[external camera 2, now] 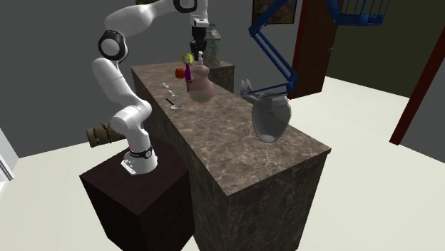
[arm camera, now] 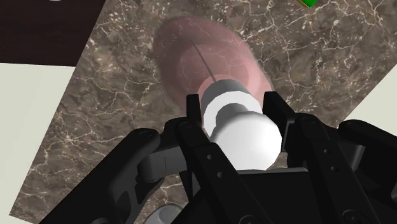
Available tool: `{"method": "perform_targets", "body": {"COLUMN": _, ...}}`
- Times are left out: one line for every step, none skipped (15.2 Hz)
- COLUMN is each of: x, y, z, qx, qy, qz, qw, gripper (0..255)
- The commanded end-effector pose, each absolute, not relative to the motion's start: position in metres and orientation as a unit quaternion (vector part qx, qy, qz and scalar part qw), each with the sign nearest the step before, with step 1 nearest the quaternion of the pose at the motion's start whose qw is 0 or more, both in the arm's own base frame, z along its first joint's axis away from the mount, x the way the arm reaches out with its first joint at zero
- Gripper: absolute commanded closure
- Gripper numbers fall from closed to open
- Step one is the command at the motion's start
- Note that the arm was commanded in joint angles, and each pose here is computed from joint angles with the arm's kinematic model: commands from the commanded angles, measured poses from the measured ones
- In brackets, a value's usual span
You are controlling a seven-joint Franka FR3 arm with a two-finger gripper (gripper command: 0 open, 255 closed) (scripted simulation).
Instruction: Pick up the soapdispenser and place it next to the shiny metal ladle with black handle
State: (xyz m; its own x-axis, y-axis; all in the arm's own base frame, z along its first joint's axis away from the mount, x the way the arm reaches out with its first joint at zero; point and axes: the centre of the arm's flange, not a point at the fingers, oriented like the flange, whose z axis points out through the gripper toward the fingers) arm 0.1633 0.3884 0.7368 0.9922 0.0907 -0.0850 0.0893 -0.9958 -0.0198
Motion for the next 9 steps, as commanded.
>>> {"method": "perform_targets", "body": {"x": 0.161, "y": 0.389, "z": 0.728, "qx": -0.998, "qy": -0.045, "qz": 0.043, "qw": 0.008, "gripper": 255}}
{"method": "perform_targets", "body": {"x": 0.161, "y": 0.389, "z": 0.722, "qx": -0.998, "qy": -0.045, "qz": 0.043, "qw": 0.008, "gripper": 255}}
{"method": "perform_targets", "body": {"x": 0.161, "y": 0.389, "z": 0.717, "qx": -0.998, "qy": -0.045, "qz": 0.043, "qw": 0.008, "gripper": 255}}
{"method": "perform_targets", "body": {"x": 0.161, "y": 0.389, "z": 0.712, "qx": -0.998, "qy": -0.045, "qz": 0.043, "qw": 0.008, "gripper": 255}}
{"method": "perform_targets", "body": {"x": 0.161, "y": 0.389, "z": 0.706, "qx": -0.998, "qy": -0.045, "qz": 0.043, "qw": 0.008, "gripper": 255}}
{"method": "perform_targets", "body": {"x": 0.161, "y": 0.389, "z": 0.701, "qx": -0.998, "qy": -0.045, "qz": 0.043, "qw": 0.008, "gripper": 255}}
{"method": "perform_targets", "body": {"x": 0.161, "y": 0.389, "z": 0.696, "qx": -0.998, "qy": -0.045, "qz": 0.043, "qw": 0.008, "gripper": 255}}
{"method": "perform_targets", "body": {"x": 0.161, "y": 0.389, "z": 0.691, "qx": -0.998, "qy": -0.045, "qz": 0.043, "qw": 0.008, "gripper": 255}}
{"method": "perform_targets", "body": {"x": 0.161, "y": 0.389, "z": 0.685, "qx": -0.998, "qy": -0.045, "qz": 0.043, "qw": 0.008, "gripper": 255}}
